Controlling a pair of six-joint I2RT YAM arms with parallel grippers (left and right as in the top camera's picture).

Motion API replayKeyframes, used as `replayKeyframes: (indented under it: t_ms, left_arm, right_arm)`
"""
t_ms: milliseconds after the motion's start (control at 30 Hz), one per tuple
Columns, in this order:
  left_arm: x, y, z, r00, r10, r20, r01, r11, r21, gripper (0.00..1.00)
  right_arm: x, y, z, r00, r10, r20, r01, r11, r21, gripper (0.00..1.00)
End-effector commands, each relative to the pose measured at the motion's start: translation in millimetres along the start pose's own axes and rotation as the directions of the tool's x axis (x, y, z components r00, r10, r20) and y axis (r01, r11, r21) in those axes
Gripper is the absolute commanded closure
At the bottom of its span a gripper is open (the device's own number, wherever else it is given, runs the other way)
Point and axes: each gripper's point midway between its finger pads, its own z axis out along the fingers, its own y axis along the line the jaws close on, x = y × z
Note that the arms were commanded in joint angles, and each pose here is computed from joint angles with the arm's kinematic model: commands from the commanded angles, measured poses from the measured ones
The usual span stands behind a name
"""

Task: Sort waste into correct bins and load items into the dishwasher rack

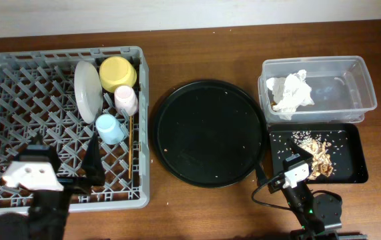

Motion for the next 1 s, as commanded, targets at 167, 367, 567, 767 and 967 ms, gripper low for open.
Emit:
replayKeyframes:
  t_ms: [167, 367, 567, 767, 967]
  left_arm:
    - [28.9, -5.9, 2.3, 0.934, 0.038, 0.356, -0.056, 0.998, 0.042, 0.01]
    - [81.4, 5.5, 12.5, 0.946, -0.009, 0.323, 0.014, 1.0, -0.012, 0.01]
    - [124.7, 22.3, 20.9, 0.949, -0.098, 0.301, 0.128, 0.988, -0.082, 0.01]
    - [163.7, 24.3, 32.5, 0.969, -0.105, 0.224, 0.129, 0.987, -0.094, 0.01]
    - [211.2, 23.1, 39.4, 0.991, -0.122, 0.05, 0.127, 0.986, -0.108, 0.01]
  right_arm:
    - [2.7, -1.4, -0.1, 1.0, 0.01, -0.006, -0.01, 1.0, 0.008, 0.01]
    - [2.7, -1.4, -0.1, 1.0, 0.01, -0.006, -0.01, 1.0, 0.008, 0.02]
    - [2.7, -1.4, -0.1, 1.0, 0.01, -0.006, -0.01, 1.0, 0.008, 0.01]
    - [2.7, -1.4, -0.1, 1.0, 0.01, -0.006, -0.01, 1.0, 0.008, 0.01]
    - [2.7, -1.4, -0.1, 1.0, 0.01, -0.006, -0.01, 1.0, 0.008, 0.01]
